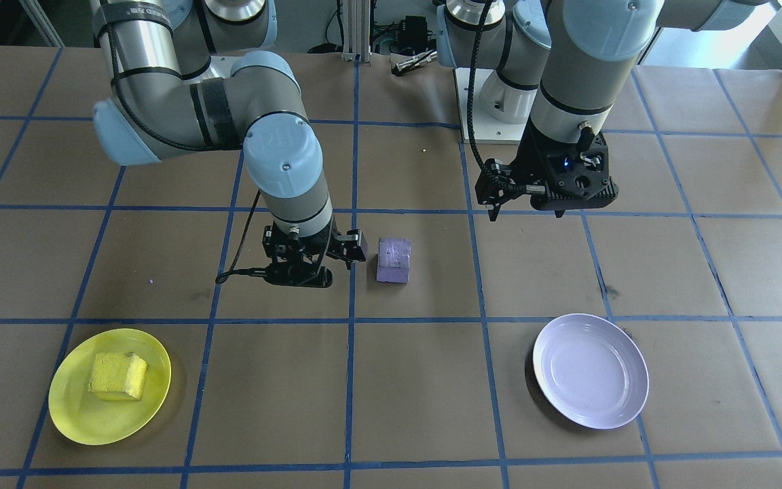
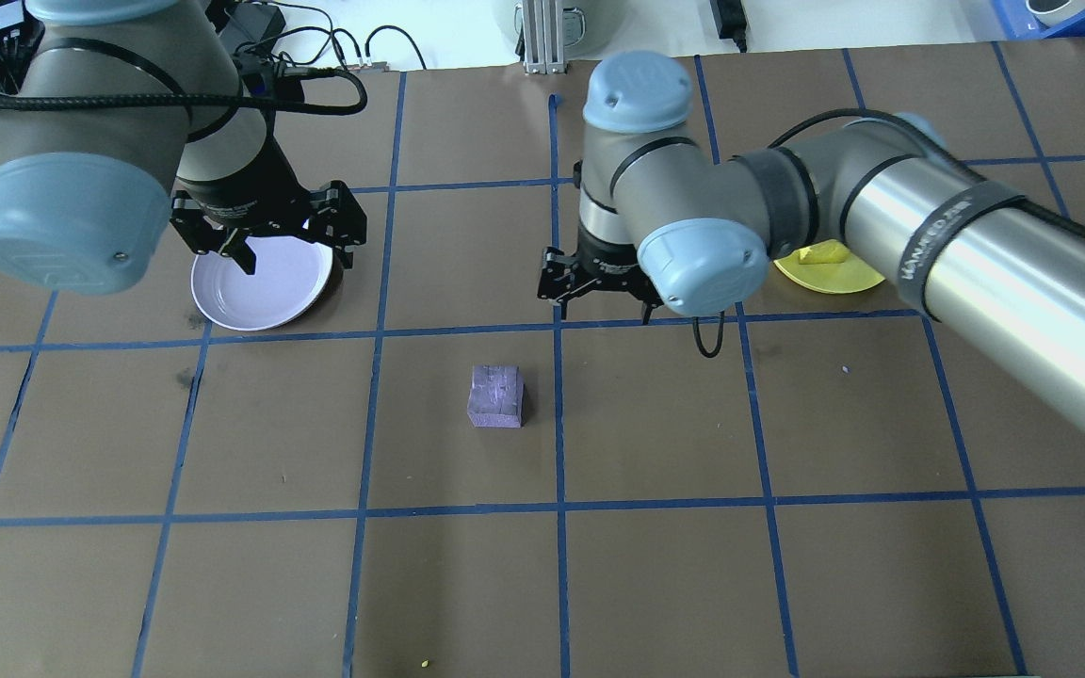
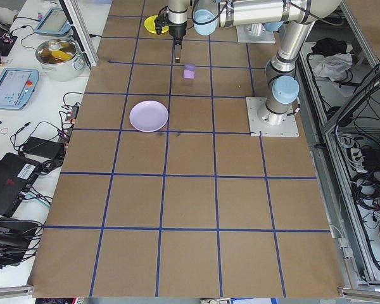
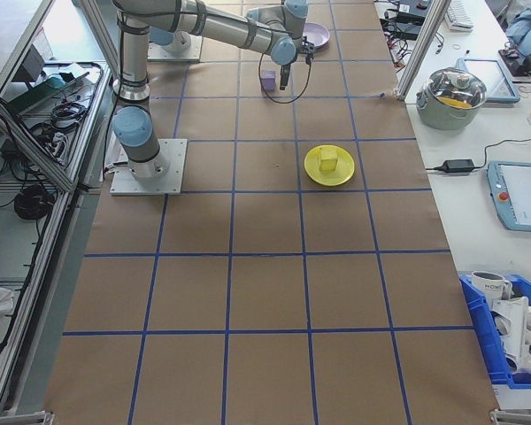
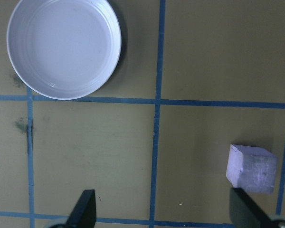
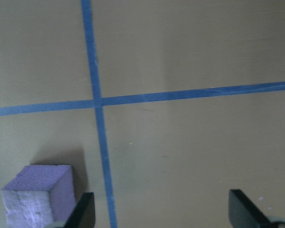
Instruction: Sort blocks by color into plates
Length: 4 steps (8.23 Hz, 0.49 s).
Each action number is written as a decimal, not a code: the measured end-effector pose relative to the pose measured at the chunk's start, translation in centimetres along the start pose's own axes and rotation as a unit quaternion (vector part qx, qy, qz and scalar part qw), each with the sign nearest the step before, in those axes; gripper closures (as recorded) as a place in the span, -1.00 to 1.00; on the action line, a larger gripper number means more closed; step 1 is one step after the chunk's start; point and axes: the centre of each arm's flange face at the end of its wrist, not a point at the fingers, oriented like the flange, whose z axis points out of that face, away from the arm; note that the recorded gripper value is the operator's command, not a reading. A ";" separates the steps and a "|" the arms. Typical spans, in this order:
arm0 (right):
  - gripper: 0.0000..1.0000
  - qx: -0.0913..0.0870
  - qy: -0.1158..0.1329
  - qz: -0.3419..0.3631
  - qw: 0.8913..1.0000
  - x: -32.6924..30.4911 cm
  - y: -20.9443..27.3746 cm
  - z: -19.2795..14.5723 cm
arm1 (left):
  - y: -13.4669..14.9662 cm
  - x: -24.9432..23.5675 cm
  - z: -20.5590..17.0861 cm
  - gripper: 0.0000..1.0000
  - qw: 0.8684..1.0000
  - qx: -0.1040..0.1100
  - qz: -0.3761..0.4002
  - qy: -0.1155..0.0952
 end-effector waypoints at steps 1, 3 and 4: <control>-1.00 -0.003 0.000 0.002 1.000 4.0 -0.9 -2.7 | 0.6 1.6 1.3 -1.00 1.000 -0.015 0.010 0.019; -1.00 0.001 0.001 0.008 1.000 11.0 -0.9 -8.2 | 2.2 5.4 4.1 -1.00 0.998 -0.044 0.043 0.031; -1.00 -0.002 0.007 0.014 1.000 13.3 -0.3 -10.7 | 2.6 7.5 5.8 -1.00 0.996 -0.054 0.061 0.031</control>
